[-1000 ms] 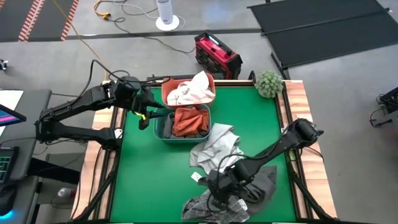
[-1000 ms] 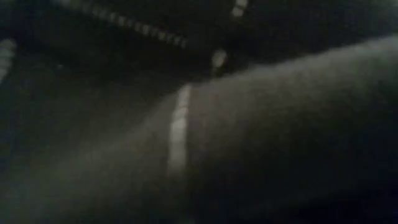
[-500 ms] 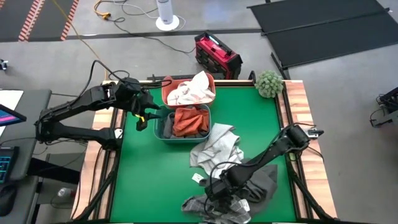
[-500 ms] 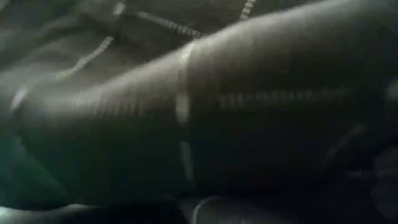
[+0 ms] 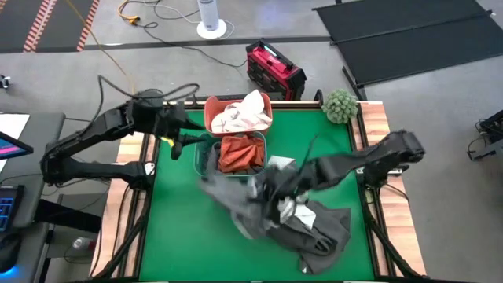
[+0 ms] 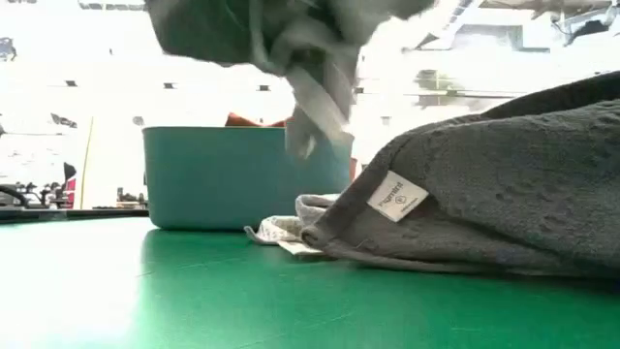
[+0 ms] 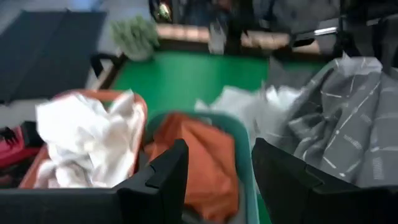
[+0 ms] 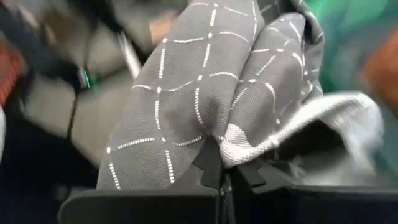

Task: Sort towels by color in basket
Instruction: Put the gray pattern towel into the green bin

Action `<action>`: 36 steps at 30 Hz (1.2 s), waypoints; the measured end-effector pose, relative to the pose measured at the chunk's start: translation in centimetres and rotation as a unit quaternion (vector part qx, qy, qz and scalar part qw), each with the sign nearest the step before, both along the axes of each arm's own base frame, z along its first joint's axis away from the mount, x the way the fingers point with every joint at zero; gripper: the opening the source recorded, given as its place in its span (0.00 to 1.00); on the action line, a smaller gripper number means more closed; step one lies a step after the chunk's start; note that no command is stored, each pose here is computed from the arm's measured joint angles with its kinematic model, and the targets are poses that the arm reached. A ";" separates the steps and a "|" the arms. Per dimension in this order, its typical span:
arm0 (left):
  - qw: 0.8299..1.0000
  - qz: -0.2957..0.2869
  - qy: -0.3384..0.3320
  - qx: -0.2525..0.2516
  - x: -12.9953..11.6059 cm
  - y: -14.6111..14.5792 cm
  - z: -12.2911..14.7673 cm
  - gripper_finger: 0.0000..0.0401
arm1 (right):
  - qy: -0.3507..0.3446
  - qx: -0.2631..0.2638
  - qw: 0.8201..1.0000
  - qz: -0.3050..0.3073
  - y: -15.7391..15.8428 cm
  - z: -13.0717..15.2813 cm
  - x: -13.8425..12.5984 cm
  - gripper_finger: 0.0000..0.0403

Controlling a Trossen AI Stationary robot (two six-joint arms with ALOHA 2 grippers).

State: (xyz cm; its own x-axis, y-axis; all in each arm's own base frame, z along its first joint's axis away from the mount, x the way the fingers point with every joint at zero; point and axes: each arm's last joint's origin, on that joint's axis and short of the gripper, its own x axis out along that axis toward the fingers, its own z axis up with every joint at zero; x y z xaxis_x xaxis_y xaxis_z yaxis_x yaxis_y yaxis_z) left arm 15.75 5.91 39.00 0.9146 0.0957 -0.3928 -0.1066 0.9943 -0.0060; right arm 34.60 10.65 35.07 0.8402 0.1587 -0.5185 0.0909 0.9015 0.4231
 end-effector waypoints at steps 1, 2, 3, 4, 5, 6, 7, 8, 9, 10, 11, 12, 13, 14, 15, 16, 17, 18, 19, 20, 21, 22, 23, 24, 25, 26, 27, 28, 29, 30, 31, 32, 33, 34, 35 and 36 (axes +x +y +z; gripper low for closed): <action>1.000 0.008 -0.015 -0.006 -0.2 0.0 0.3 0.42 | -0.033 -0.008 0.999 -0.004 -1.0 1.3 -0.3 0.07; 0.999 0.014 -0.029 -0.011 -0.3 0.0 0.6 0.42 | -0.063 -0.015 0.998 -0.011 -2.0 2.4 -0.6 0.08; 0.999 0.018 -0.041 -0.016 -0.5 0.0 0.9 0.42 | -0.090 -0.022 0.996 -0.018 -3.0 3.4 -0.9 0.08; 0.998 0.021 -0.049 -0.018 -0.7 -0.1 1.0 0.42 | -0.112 -0.031 0.993 -0.025 -3.8 4.3 -1.3 0.08; 0.998 0.022 -0.056 -0.020 -0.9 -0.2 1.2 0.42 | -0.128 -0.042 0.990 -0.031 -4.7 5.0 -1.6 0.08; 0.998 0.023 -0.063 -0.020 -1.2 -0.3 1.4 0.42 | -0.143 -0.053 0.988 -0.036 -5.4 5.6 -1.9 0.08; 0.997 0.026 -0.066 -0.020 -1.4 -0.4 1.5 0.42 | -0.154 -0.064 0.985 -0.041 -6.1 6.0 -2.1 0.08; 0.997 0.032 -0.070 -0.018 -1.6 -0.4 1.6 0.42 | -0.159 -0.075 0.983 -0.049 -6.9 6.4 -2.3 0.08; 0.996 0.038 -0.073 -0.017 -1.8 -0.5 1.7 0.42 | -0.161 -0.083 0.982 -0.057 -7.6 6.5 -2.4 0.07; 0.996 0.048 -0.076 -0.014 -2.1 -0.6 1.8 0.42 | -0.163 -0.088 0.981 -0.065 -8.4 6.6 -2.4 0.07; 0.995 0.060 -0.080 -0.010 -2.4 -0.6 1.9 0.42 | -0.161 -0.092 0.980 -0.075 -9.1 6.6 -2.4 0.07; 0.994 0.072 -0.084 -0.006 -2.7 -0.7 2.0 0.42 | -0.157 -0.096 0.979 -0.084 -9.8 6.3 -2.1 0.08; 0.992 0.087 -0.088 0.001 -3.0 -0.7 2.2 0.42 | -0.154 -0.100 0.979 -0.093 -10.4 6.0 -1.7 0.08; 0.991 0.102 -0.090 0.007 -3.3 -0.7 2.2 0.42 | -0.149 -0.105 0.978 -0.101 -11.0 5.6 -1.1 0.08; 0.989 0.116 -0.092 0.012 -3.5 -0.7 2.3 0.42 | -0.141 -0.111 0.978 -0.106 -11.6 5.0 -0.5 0.08; 0.987 0.130 -0.094 0.018 -3.7 -0.7 2.4 0.42 | -0.132 -0.119 0.978 -0.110 -12.1 4.2 0.2 0.08; 0.985 0.142 -0.095 0.022 -3.9 -0.7 2.4 0.42 | -0.128 -0.124 0.977 -0.114 -12.6 3.5 1.0 0.07; 0.983 0.153 -0.095 0.026 -4.0 -0.7 2.4 0.42 | -0.125 -0.126 0.977 -0.119 -13.1 2.9 1.8 0.07; 0.982 0.162 -0.093 0.030 -4.0 -0.7 2.4 0.42 | -0.117 -0.130 0.977 -0.122 -13.5 2.1 2.5 0.07; 0.981 0.169 -0.092 0.033 -4.1 -0.6 2.4 0.42 | -0.111 -0.134 0.977 -0.124 -13.9 1.2 3.3 0.08; 0.980 0.173 -0.092 0.035 -4.1 -0.6 2.4 0.42 | -0.106 -0.136 0.977 -0.127 -14.3 0.4 3.9 0.08; 0.980 0.176 -0.090 0.036 -4.1 -0.6 2.4 0.42 | -0.089 -0.138 0.978 -0.128 -14.6 -0.5 4.5 0.08; 0.980 0.178 -0.087 0.034 -4.0 -0.5 2.3 0.42 | -0.068 -0.140 0.979 -0.129 -14.8 -1.7 5.1 0.08; 0.980 0.178 -0.083 0.032 -3.8 -0.4 2.2 0.42 | -0.048 -0.139 0.981 -0.130 -15.1 -2.8 5.6 0.08; 0.980 0.179 -0.081 0.029 -3.6 -0.4 2.1 0.42 | -0.019 -0.138 0.982 -0.128 -15.2 -4.0 5.9 0.08; 0.980 0.181 -0.075 0.023 -3.3 -0.2 1.8 0.42 | 0.016 -0.138 0.983 -0.124 -15.4 -5.5 6.2 0.08; 0.981 0.182 -0.067 0.015 -2.9 -0.1 1.4 0.42 | 0.045 -0.136 0.983 -0.115 -15.4 -6.7 6.5 0.08; 0.981 0.185 -0.059 0.004 -2.5 0.1 0.9 0.42 | 0.074 -0.130 0.983 -0.105 -15.3 -7.8 6.6 0.08; 0.981 0.186 -0.049 -0.010 -2.0 0.3 0.3 0.42 | 0.099 -0.121 0.983 -0.093 -15.2 -8.8 6.7 0.08; 0.982 0.184 -0.037 -0.027 -1.4 0.5 -0.4 0.42 | 0.119 -0.108 0.983 -0.083 -15.0 -9.5 6.7 0.08; 0.982 0.179 -0.027 -0.046 -0.8 0.7 -1.1 0.42 | 0.137 -0.097 0.983 -0.075 -14.9 -10.1 6.7 0.08; 0.983 0.172 -0.016 -0.065 -0.1 0.9 -1.9 0.42 | 0.153 -0.090 0.982 -0.066 -14.7 -10.6 6.7 0.09; 0.983 0.165 0.001 -0.083 0.6 1.2 -2.9 0.42 | 0.164 -0.083 0.981 -0.058 -14.6 -11.0 6.7 0.09; 0.982 0.160 0.016 -0.098 1.3 1.4 -3.7 0.42 | 0.171 -0.079 0.981 -0.053 -14.5 -11.3 6.7 0.10; 0.981 0.156 0.031 -0.108 2.0 1.7 -4.4 0.42 | 0.175 -0.078 0.980 -0.051 -14.4 -11.4 6.6 0.10; 0.981 0.153 0.044 -0.114 2.7 1.9 -5.1 0.42 | 0.175 -0.074 0.981 -0.051 -14.4 -11.3 6.6 0.11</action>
State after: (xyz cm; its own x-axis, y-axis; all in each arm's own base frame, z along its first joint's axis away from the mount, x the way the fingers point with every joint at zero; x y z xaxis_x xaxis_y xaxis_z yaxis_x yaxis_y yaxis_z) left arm 18.46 7.85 33.92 0.8187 0.2606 -0.5118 -0.4096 0.8896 -0.2022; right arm 41.19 -3.74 23.77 0.6150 -0.0160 -0.7884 0.3003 0.9292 0.2154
